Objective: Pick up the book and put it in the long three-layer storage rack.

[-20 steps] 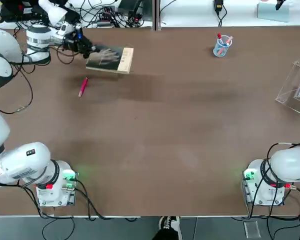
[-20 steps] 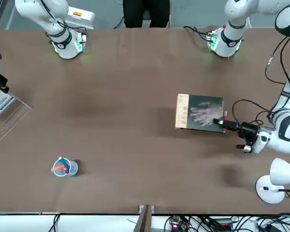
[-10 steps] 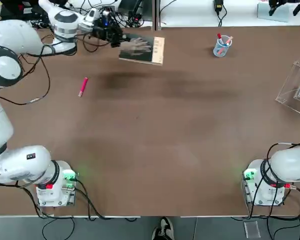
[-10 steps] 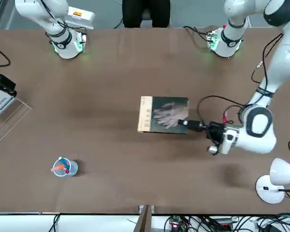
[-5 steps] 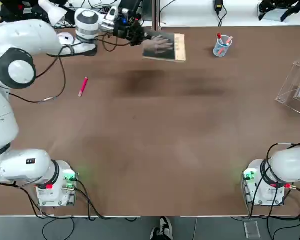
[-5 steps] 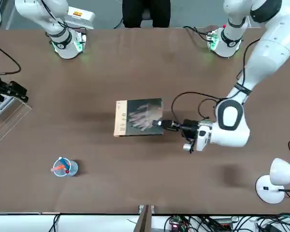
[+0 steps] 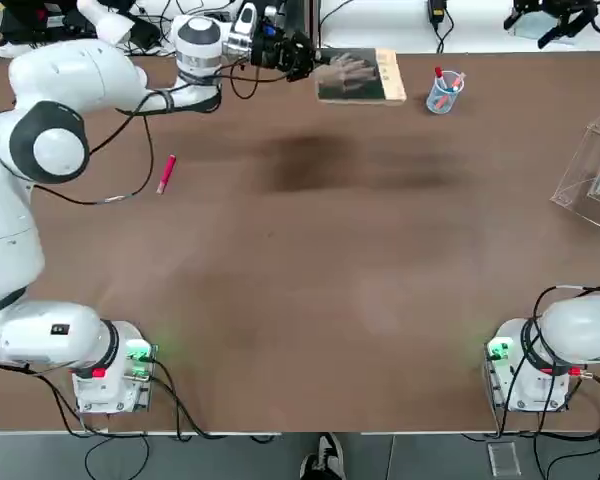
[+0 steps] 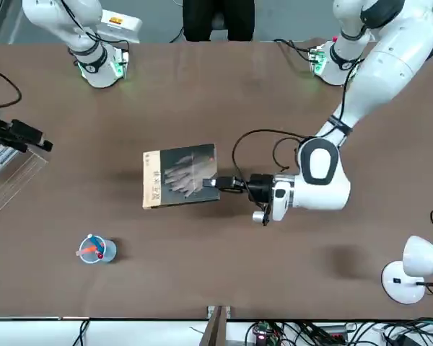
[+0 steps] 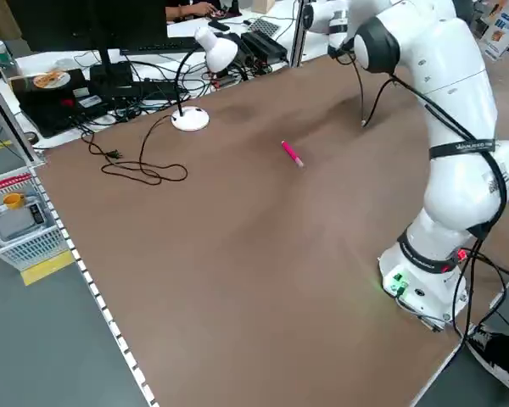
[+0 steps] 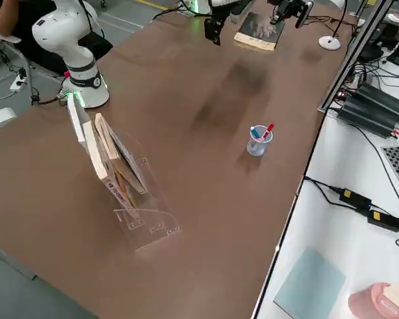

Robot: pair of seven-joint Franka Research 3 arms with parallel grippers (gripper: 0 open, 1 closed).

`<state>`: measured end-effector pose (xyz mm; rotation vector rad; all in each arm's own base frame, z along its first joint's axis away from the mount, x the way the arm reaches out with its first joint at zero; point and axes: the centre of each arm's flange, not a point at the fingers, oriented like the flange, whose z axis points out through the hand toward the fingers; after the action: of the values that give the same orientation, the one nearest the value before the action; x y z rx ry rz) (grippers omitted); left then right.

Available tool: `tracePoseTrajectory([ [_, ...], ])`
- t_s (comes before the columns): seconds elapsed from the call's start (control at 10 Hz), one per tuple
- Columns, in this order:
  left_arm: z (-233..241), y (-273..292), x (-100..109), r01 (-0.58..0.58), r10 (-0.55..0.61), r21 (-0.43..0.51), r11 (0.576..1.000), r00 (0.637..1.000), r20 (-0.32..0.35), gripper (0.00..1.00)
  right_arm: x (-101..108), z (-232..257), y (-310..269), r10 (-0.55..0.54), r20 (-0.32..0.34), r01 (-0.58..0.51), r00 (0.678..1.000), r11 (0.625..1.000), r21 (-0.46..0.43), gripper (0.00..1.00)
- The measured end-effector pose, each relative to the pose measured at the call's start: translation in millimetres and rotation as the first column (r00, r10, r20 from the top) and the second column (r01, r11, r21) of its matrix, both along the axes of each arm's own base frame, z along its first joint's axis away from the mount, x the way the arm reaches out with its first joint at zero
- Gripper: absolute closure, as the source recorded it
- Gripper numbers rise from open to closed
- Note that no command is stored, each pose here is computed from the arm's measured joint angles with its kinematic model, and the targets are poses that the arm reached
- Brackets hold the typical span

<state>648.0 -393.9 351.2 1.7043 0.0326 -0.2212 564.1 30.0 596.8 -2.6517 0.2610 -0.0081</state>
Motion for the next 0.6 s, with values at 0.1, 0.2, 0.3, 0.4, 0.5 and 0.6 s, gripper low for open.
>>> tracePoseTrajectory([
  [0.1, 1, -2, 0, -0.01, 0.01, -0.014, 1.0, 1.0, -0.01, 1.0, -1, 1, -8, -0.015, -0.009, 0.016, 1.0, 0.997, 0.073, 0.0],
  [0.2, 2, -3, 0, -0.016, 0.015, -0.023, 1.0, 1.0, -0.018, 1.0, -1, 2, -17, -0.025, -0.009, 0.026, 1.0, 0.99, 0.142, 0.0],
  [0.3, 1, -4, 0, -0.02, 0.019, -0.025, 0.999, 1.0, -0.022, 1.0, 0, 0, -26, -0.021, -0.009, 0.023, 1.0, 0.979, 0.2, 0.0],
  [0.4, -1, -6, -1, -0.022, 0.021, -0.021, 1.0, 0.999, -0.024, 1.0, 2, -5, -32, -0.007, -0.005, 0.008, 1.0, 0.968, 0.251, 0.0],
  [0.5, -4, -11, -3, -0.023, 0.023, -0.016, 1.0, 0.999, -0.025, 1.0, 6, -16, -36, 0.016, 0.005, -0.016, 1.0, 0.957, 0.29, 0.0],
  [0.6, -6, -18, -7, -0.021, 0.021, -0.01, 1.0, 0.999, -0.026, 1.0, 13, -30, -37, 0.044, 0.017, -0.047, 0.999, 0.947, 0.318, 0.0],
])
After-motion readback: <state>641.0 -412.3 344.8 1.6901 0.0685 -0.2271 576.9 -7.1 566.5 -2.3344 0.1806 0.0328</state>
